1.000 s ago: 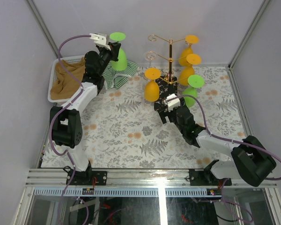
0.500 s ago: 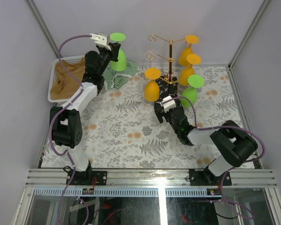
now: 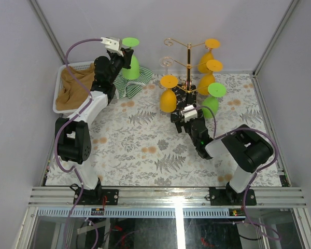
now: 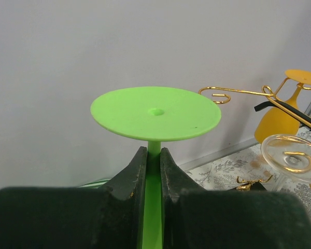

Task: Place the wine glass upside down on the wine glass rack
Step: Move the wine rack to the center of the board.

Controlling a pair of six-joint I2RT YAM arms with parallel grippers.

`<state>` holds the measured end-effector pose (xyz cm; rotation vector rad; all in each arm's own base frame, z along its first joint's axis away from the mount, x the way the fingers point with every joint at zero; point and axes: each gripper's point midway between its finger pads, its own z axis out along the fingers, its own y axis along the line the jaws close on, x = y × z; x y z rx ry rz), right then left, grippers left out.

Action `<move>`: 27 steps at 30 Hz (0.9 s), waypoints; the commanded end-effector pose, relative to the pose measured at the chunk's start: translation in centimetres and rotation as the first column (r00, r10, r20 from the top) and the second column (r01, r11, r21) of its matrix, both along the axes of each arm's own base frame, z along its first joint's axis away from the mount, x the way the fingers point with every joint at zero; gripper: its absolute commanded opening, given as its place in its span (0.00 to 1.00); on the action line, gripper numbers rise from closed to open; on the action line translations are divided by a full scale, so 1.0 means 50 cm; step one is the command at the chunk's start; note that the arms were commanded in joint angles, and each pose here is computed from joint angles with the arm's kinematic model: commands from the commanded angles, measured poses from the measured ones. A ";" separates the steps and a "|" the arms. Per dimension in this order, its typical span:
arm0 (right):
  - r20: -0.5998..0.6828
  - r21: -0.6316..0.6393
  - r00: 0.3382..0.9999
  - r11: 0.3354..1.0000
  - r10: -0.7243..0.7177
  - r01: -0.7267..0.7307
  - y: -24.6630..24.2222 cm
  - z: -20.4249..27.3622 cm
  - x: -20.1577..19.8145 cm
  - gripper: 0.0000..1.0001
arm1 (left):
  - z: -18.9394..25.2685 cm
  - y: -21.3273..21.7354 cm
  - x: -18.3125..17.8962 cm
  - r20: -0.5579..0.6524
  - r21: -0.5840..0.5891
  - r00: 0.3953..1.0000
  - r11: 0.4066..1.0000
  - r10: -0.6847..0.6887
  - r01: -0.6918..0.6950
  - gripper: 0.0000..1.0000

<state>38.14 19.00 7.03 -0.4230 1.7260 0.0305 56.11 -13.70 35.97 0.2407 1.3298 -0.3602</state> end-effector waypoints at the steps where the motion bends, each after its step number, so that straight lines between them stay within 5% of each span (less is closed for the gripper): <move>1: 0.108 0.092 0.994 0.996 -0.008 -0.002 0.013 0.066 0.043 0.99 | 0.058 0.014 -0.002 0.075 0.004 0.997 1.000 0.023 -0.023 0.00; 27: 0.179 0.041 0.910 0.921 0.374 -0.387 0.126 0.064 0.000 0.99 | 0.054 0.017 0.000 0.071 0.030 0.997 0.999 0.035 -0.038 0.00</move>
